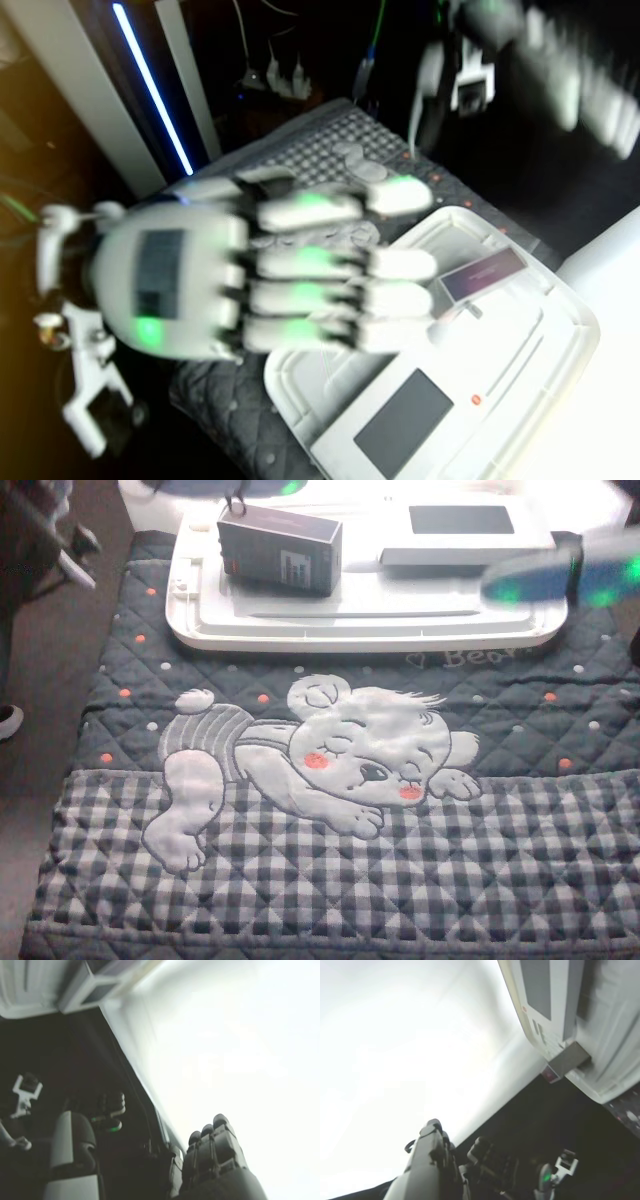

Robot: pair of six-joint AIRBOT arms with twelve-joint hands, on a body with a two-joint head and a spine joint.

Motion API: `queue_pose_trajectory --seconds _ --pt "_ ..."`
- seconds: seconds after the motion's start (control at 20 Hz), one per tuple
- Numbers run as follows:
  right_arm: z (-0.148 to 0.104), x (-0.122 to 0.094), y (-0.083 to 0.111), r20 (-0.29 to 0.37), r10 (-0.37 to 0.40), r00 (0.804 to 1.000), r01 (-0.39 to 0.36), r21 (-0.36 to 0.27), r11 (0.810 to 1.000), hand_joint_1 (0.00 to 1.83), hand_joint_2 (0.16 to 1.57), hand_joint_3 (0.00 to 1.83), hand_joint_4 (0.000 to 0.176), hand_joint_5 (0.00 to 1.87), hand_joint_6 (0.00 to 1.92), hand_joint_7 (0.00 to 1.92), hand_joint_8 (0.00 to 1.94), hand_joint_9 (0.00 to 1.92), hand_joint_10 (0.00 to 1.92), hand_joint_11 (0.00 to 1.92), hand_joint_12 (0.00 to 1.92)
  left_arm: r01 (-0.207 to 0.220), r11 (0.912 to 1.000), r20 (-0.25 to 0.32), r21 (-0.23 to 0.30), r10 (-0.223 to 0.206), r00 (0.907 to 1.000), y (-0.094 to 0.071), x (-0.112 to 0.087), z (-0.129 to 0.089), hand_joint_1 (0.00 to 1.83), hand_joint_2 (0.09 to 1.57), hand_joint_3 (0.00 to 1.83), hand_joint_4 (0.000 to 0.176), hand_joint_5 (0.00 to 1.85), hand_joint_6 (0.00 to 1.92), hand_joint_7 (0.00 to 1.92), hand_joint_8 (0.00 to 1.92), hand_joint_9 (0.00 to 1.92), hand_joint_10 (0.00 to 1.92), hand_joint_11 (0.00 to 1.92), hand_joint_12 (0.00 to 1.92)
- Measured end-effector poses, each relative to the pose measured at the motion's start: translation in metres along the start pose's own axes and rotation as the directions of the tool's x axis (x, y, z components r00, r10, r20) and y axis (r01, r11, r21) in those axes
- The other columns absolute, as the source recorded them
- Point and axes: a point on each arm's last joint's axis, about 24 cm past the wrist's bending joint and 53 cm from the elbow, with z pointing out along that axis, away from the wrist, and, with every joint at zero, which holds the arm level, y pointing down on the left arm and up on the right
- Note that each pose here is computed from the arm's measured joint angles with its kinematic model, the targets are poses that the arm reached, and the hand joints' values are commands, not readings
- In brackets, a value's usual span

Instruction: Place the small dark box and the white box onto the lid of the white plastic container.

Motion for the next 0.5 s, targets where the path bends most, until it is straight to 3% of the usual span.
queue_pose_trajectory --seconds 0.05,0.1,0.15,0.2,0.25,0.3,0.35,0.45,0.5 --pt "-0.002 0.001 0.006 -0.002 0.004 1.000 -0.004 -0.020 1.000 0.62 0.70 0.00 0.176 0.00 0.00 0.00 0.00 0.00 0.00 0.00 0.00 0.002 1.0000 -0.005 0.007 -0.002 1.0000 -0.004 0.001 -0.006 0.94 0.84 0.00 0.176 0.00 0.00 0.00 0.00 0.07 0.02 0.07 0.03" --pt "-0.005 -0.002 0.015 0.010 0.013 1.000 -0.013 -0.047 0.999 0.66 0.69 0.00 0.176 0.00 0.00 0.00 0.00 0.00 0.00 0.00 0.00 0.002 0.9998 -0.003 0.018 -0.002 1.0000 -0.008 0.000 -0.014 1.00 0.82 0.00 0.133 0.00 0.00 0.00 0.00 0.09 0.02 0.08 0.04" --pt "-0.011 -0.012 0.029 0.040 0.020 0.999 -0.017 -0.094 0.995 0.67 0.69 0.00 0.176 0.00 0.00 0.00 0.00 0.00 0.00 0.00 0.00 0.003 0.9990 0.024 0.044 -0.004 0.9997 -0.016 -0.008 -0.024 1.00 0.82 0.00 0.110 0.00 0.00 0.00 0.00 0.08 0.02 0.08 0.04" --pt "-0.018 -0.019 0.035 0.064 0.028 0.998 -0.020 -0.119 0.993 0.68 0.67 0.00 0.176 0.00 0.00 0.00 0.00 0.00 0.00 0.00 0.00 -0.005 0.9978 0.046 0.066 0.002 0.9989 -0.021 -0.014 -0.032 1.03 0.84 0.00 0.122 0.00 0.00 0.00 0.00 0.07 0.01 0.07 0.04" --pt "-0.028 -0.022 0.037 0.078 0.036 0.996 -0.025 -0.135 0.990 0.70 0.67 0.00 0.176 0.00 0.00 0.00 0.00 0.00 0.00 0.00 0.00 -0.001 0.9967 0.072 0.081 -0.005 0.9974 -0.024 -0.019 -0.040 1.00 0.83 0.01 0.157 0.00 0.00 0.01 0.00 0.11 0.00 0.01 0.37" --pt "-0.036 -0.018 0.034 0.076 0.045 0.996 -0.034 -0.132 0.991 0.72 0.69 0.00 0.176 0.00 0.00 0.00 0.00 0.00 0.00 0.00 0.00 0.002 0.9963 0.082 0.086 -0.009 0.9966 -0.026 -0.019 -0.047 1.01 0.84 0.01 0.172 0.00 0.00 0.04 0.00 0.13 0.00 0.00 0.50" --pt "-0.040 -0.013 0.032 0.069 0.053 0.996 -0.044 -0.128 0.991 0.73 0.71 0.00 0.176 0.00 0.00 0.00 0.00 0.00 0.00 0.00 0.00 0.005 0.9958 0.084 0.092 -0.013 0.9964 -0.028 -0.018 -0.050 1.08 0.87 0.01 0.152 0.01 0.00 0.03 0.00 0.12 0.01 0.00 0.32" --pt "-0.045 -0.003 0.040 0.044 0.065 0.997 -0.057 -0.152 0.987 0.78 0.72 0.00 0.176 0.00 0.00 0.01 0.00 0.00 0.00 0.00 0.00 -0.001 0.9919 0.080 0.127 -0.009 0.9968 -0.042 -0.011 -0.055 1.03 0.92 0.01 0.130 0.00 0.00 0.00 0.00 0.09 0.00 0.00 0.27" --pt "-0.046 -0.005 0.048 0.054 0.071 0.996 -0.060 -0.185 0.981 0.78 0.73 0.01 0.176 0.00 0.00 0.03 0.01 0.00 0.00 0.00 0.00 -0.001 0.9895 0.081 0.144 -0.010 0.9967 -0.047 -0.009 -0.057 0.53 0.99 0.03 0.122 0.06 0.01 0.00 0.00 0.07 0.00 0.00 0.05"
